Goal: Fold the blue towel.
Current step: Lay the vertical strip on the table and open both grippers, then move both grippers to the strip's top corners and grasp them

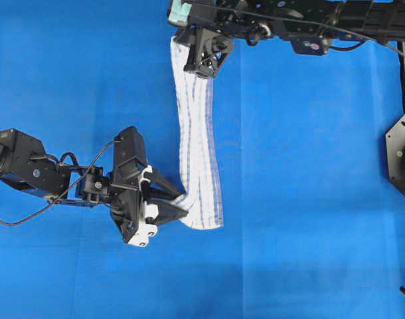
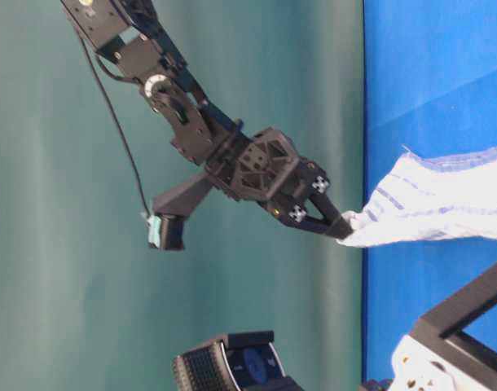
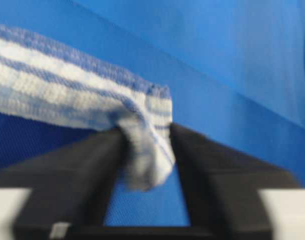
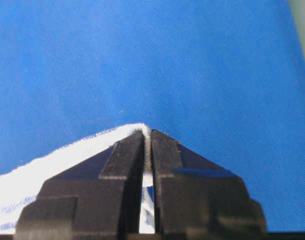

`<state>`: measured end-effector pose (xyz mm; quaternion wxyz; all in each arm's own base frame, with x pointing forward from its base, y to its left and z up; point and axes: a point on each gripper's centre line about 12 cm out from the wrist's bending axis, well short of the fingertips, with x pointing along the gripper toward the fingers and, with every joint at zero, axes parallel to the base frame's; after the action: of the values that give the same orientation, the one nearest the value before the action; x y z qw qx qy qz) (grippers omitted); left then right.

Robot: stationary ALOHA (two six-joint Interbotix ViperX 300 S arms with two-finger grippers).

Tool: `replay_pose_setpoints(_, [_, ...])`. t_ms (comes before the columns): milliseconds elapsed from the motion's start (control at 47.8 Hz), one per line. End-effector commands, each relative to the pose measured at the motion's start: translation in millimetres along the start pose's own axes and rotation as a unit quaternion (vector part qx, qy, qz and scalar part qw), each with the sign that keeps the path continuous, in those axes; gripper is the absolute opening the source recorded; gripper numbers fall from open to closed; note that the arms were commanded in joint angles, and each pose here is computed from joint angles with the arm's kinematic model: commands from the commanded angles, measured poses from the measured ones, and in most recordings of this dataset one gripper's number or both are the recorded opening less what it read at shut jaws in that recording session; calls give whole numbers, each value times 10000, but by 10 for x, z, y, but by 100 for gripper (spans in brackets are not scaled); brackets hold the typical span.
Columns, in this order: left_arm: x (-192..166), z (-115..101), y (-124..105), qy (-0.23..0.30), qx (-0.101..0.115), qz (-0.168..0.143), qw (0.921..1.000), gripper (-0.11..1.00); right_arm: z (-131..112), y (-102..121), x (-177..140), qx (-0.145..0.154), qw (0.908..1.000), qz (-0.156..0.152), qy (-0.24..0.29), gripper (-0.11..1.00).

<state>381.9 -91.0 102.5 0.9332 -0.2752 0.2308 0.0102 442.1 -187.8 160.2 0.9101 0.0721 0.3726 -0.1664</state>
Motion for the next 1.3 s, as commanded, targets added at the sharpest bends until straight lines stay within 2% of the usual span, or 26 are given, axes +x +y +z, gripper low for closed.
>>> replay_pose_setpoints(0, [-51,120,-105,-174,-33,-145,9997,46,162,-5,-34,-22,9998,-13,-221,-2])
replay_pose_setpoints(105, [-52,105,-110,-133,-33,-136,9998,73,185,-7,-10,-46,9997,-17,-244,4])
replay_pose_setpoints(167, [-59,102,-112,-79,-36,-122,9999,82,195,-1,-11,-59,9996,-17,-266,13])
replay_pose_setpoints(251, [-88,110,-122,-10,-43,-101,9999,82,209,-12,-24,-129,9995,-41,-302,34])
replay_pose_setpoints(293, [-117,128,-130,29,-54,-91,9999,80,223,-14,-41,-182,9993,-55,-322,49])
replay_pose_setpoints(397, [-215,166,-159,121,-65,-93,9999,79,262,-7,-127,-287,9988,-66,-397,79])
replay_pose_setpoints(481, [-345,221,-191,199,-51,-104,9997,79,333,-3,-266,-307,9981,-75,-534,94])
replay_pose_setpoints(627, [-599,328,-241,226,-55,-176,9996,79,393,6,-603,-352,9964,-95,-770,90])
replay_pose_setpoints(774, [-818,437,-206,161,16,-175,9997,79,270,24,-892,-349,9955,-106,-875,91])
replay_pose_setpoints(962, [-909,570,126,126,231,286,9992,79,6,-17,-1094,-238,9941,-198,-1037,91])
replay_pose_setpoints(1024, [-919,646,246,55,395,455,9982,79,-71,-39,-1147,-202,9937,-233,-1074,91])
replay_pose_setpoints(1108, [-935,787,438,-81,835,728,9938,79,-158,-70,-1198,-149,9937,-275,-1080,91])
replay_pose_setpoints(1192, [-956,920,615,-199,1249,991,9870,79,-219,-92,-1195,-98,9940,-299,-1049,91])
replay_pose_setpoints(1275, [-989,1076,838,-318,1510,1330,9790,79,-260,-99,-1166,-68,9944,-306,-1011,91])
